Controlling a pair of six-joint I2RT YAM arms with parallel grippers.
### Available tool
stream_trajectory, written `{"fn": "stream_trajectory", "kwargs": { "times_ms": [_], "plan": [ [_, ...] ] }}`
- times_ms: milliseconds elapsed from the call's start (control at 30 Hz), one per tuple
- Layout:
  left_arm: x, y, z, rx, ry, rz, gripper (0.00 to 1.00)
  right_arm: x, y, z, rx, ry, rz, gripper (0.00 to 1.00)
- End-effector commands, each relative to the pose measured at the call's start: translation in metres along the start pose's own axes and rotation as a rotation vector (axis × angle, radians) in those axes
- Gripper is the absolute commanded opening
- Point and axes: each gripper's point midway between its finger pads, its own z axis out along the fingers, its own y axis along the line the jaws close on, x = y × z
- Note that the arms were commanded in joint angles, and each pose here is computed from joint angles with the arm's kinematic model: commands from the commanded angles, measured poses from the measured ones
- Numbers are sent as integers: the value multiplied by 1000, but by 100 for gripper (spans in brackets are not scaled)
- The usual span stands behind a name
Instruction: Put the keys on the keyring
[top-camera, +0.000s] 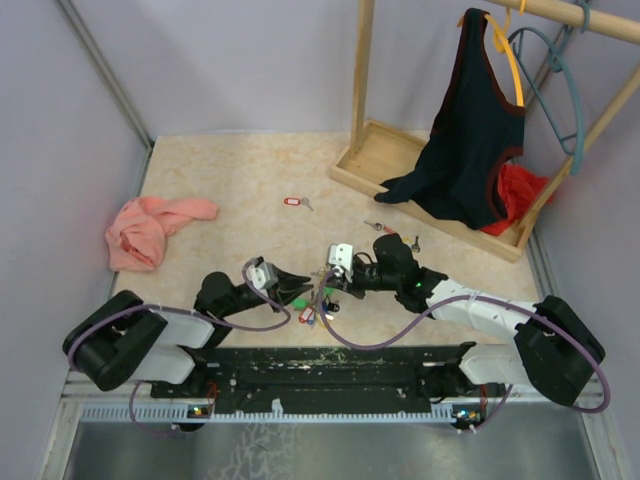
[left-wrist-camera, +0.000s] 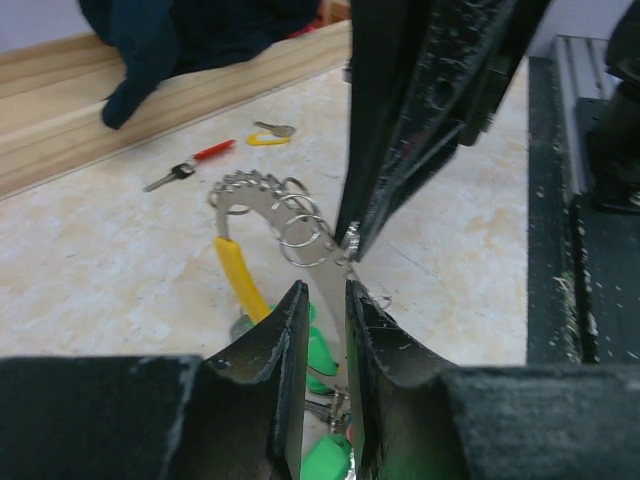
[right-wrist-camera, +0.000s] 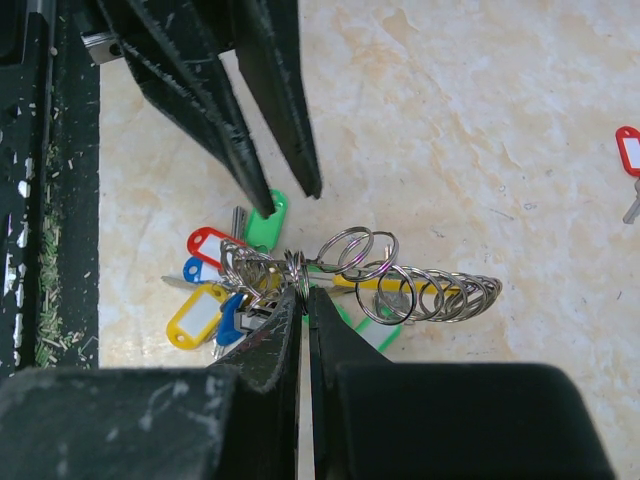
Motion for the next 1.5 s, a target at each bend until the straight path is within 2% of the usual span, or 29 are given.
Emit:
{"fn": "stream_trajectory", "kwargs": {
  "times_ms": [0,233,467,733,900,1067,1200,1467],
  "plan": [
    [-4,-29,-2,171,-39,44,27,-32,-5,0,7,-104,-56,0],
    [-12,-34,7,230,-92,24,27,-31,-4,0,-1,-100,-57,0],
    [-7,-21,15,178,-60,10,31,-32,-2,0,-10,-105,-59,0],
    [0,-18,19,172,-29,-10,31,-33,-2,2,-18,-109,-57,0],
    [2,-17,20,173,-22,-19,22,-36,-2,2,-22,-117,-54,0],
    [3,-17,20,171,-22,-9,1,-37,2,1,-36,-123,-45,0],
    [6,-17,16,164,-14,15,0,-33,5,1,-51,-107,-30,1],
    [9,-16,13,159,-4,54,0,-34,17,-2,-115,-104,-25,11]
  ]
}}
